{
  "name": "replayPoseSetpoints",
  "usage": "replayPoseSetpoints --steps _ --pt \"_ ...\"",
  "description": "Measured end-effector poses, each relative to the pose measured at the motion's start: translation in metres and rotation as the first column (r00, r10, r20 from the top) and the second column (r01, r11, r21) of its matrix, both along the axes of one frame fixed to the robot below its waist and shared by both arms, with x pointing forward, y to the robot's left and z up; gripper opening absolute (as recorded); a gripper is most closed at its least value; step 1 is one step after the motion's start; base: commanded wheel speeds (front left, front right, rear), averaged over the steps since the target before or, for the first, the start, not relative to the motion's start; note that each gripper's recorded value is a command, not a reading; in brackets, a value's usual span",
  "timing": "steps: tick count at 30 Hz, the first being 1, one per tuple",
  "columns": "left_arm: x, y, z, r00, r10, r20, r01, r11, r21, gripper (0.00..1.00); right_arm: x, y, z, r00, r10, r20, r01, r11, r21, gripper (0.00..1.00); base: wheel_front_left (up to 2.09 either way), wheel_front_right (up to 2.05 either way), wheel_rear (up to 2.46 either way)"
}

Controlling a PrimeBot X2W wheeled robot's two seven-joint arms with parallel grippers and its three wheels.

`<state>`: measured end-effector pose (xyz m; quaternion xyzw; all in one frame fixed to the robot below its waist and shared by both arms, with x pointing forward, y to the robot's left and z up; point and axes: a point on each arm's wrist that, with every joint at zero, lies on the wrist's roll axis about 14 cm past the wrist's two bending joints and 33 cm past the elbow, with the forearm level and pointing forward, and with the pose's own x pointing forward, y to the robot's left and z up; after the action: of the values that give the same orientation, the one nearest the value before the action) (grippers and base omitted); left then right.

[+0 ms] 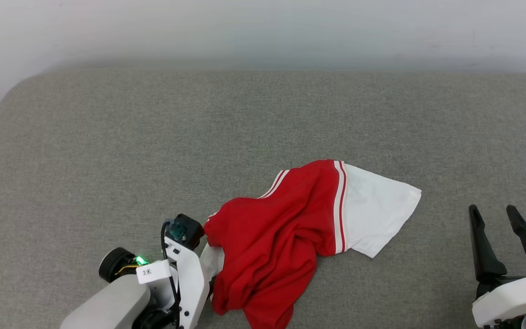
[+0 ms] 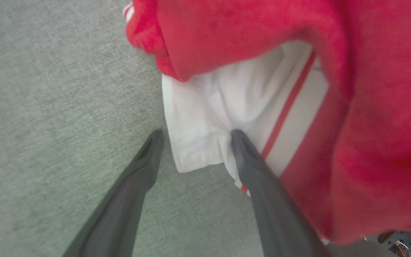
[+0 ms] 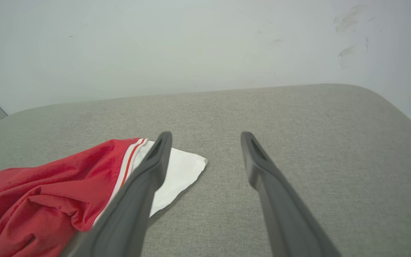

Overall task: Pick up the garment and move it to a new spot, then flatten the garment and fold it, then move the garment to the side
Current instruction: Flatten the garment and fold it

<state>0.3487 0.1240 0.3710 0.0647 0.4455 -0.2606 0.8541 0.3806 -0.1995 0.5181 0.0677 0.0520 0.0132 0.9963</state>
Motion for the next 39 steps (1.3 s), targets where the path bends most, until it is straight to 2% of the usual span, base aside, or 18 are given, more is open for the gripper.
replayPoseSetpoints --steps 1,4,7,10,15,18,20,27,29,33,34,35,36,39 --pt "-0.001 -0.001 -0.002 1.0 -0.01 -0.015 0.01 1.0 0.002 0.0 0.0 0.0 -0.001 1.0 -0.001 -0.001 0.001 1.0 0.001 1.0 0.0 0.0 0.0" --pt "0.003 0.0 -0.001 1.0 -0.014 -0.008 0.014 1.0 0.01 0.0 0.0 -0.001 0.0 1.0 -0.005 0.003 0.005 1.0 0.004 1.0 0.0 0.0 0.0" --pt "0.017 0.002 0.008 0.996 0.049 0.07 -0.048 0.999 -0.015 0.0 0.0 -0.002 0.0 1.0 -0.008 0.005 0.008 1.0 0.014 1.0 0.0 0.0 0.0" --pt "0.037 0.015 0.026 0.972 0.141 0.188 -0.137 0.99 -0.035 0.0 -0.001 -0.003 0.0 1.0 -0.01 0.01 0.01 1.0 0.021 1.0 0.0 0.0 0.0" --pt "0.059 0.053 0.066 0.871 0.316 0.376 -0.304 0.948 -0.094 0.0 -0.003 -0.003 0.004 1.0 -0.011 0.023 0.011 1.0 0.027 1.0 0.0 0.0 0.0" --pt "0.057 0.083 0.081 0.789 0.431 0.437 -0.422 0.898 -0.124 0.0 -0.006 -0.003 0.005 1.0 -0.011 0.026 0.01 1.0 0.029 1.0 0.0 0.0 0.0" --pt "0.047 0.102 0.079 0.743 0.509 0.435 -0.5 0.854 -0.145 0.0 -0.008 -0.003 0.006 1.0 -0.012 0.029 0.011 1.0 0.029 1.0 0.0 0.0 0.0" --pt "-0.017 0.132 0.027 0.665 0.698 0.265 -0.689 0.711 -0.144 0.0 -0.011 -0.006 0.006 0.999 -0.021 0.029 0.021 0.999 0.033 1.0 0.0 0.0 0.0" --pt "-0.036 0.125 0.01 0.665 0.719 0.202 -0.707 0.693 -0.138 0.0 -0.012 -0.008 0.005 0.999 -0.027 0.026 0.026 0.999 0.035 1.0 0.0 0.0 0.0" --pt "-0.049 0.107 0.0 0.678 0.719 0.154 -0.7 0.695 -0.163 0.0 -0.015 -0.011 0.003 0.999 -0.037 0.022 0.036 0.999 0.04 1.0 0.0 0.0 0.0" --pt "-0.048 0.104 0.002 0.678 0.718 0.157 -0.696 0.696 -0.179 0.15 -0.016 -0.012 0.003 0.999 -0.04 0.022 0.039 0.998 0.04 1.0 0.0 0.0 0.0" --pt "-0.046 0.1 0.004 0.68 0.714 0.168 -0.687 0.7 -0.194 0.65 -0.017 -0.013 0.003 0.999 -0.042 0.022 0.041 0.998 0.04 1.0 0.0 0.0 0.0" --pt "-0.044 0.096 0.008 0.681 0.709 0.182 -0.675 0.704 -0.219 1.0 -0.018 -0.014 0.003 0.999 -0.044 0.02 0.043 0.998 0.04 1.0 0.0 0.0 0.0" --pt "-0.031 0.095 0.027 0.667 0.7 0.256 -0.639 0.714 -0.286 1.0 -0.02 -0.014 0.001 0.999 -0.043 0.012 0.042 0.998 0.042 1.0 0.0 0.0 0.0"
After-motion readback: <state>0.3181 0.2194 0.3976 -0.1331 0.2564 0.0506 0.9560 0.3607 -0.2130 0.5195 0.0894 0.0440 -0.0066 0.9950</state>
